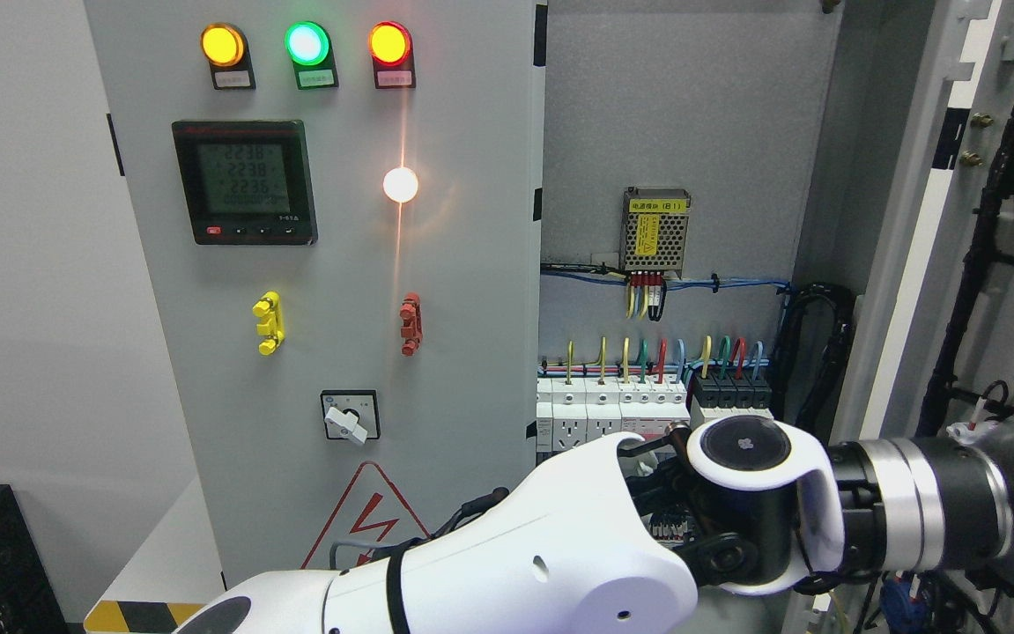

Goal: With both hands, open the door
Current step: 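Sweep the left arm farther outward to swing the button door wide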

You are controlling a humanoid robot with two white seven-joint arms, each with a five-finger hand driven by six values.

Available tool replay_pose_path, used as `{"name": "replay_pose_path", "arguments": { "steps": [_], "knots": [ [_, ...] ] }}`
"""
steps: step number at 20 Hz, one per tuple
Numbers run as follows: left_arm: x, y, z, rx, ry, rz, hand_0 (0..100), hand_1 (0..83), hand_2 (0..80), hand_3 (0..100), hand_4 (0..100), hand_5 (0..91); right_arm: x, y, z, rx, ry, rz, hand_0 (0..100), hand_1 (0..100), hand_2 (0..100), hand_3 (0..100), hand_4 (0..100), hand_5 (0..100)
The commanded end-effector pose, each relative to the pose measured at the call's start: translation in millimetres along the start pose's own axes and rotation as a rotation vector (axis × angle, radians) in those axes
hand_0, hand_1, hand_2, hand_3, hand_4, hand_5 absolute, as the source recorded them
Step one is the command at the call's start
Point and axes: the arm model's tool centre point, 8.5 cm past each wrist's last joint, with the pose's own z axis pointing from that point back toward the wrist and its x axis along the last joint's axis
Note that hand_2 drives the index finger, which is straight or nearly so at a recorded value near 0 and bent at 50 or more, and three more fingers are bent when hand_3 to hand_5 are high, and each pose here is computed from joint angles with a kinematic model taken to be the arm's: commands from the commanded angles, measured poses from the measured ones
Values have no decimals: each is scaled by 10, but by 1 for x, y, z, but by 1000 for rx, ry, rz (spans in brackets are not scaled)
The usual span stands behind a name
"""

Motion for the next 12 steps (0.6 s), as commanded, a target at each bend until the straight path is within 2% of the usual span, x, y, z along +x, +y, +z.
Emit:
{"name": "replay_pose_path", "arguments": {
  "steps": [1, 12],
  "knots": [
    [-10, 4, 0, 6, 42, 2, 0, 0, 0, 0, 0, 0, 0, 0, 0, -4, 1, 0, 0, 0, 0, 0, 0, 0],
    [-2, 28, 58, 83, 43, -33, 0, 0, 0, 0, 0, 0, 0, 0, 0, -4, 1, -1, 0, 0, 0, 0, 0, 0]
  ]
}}
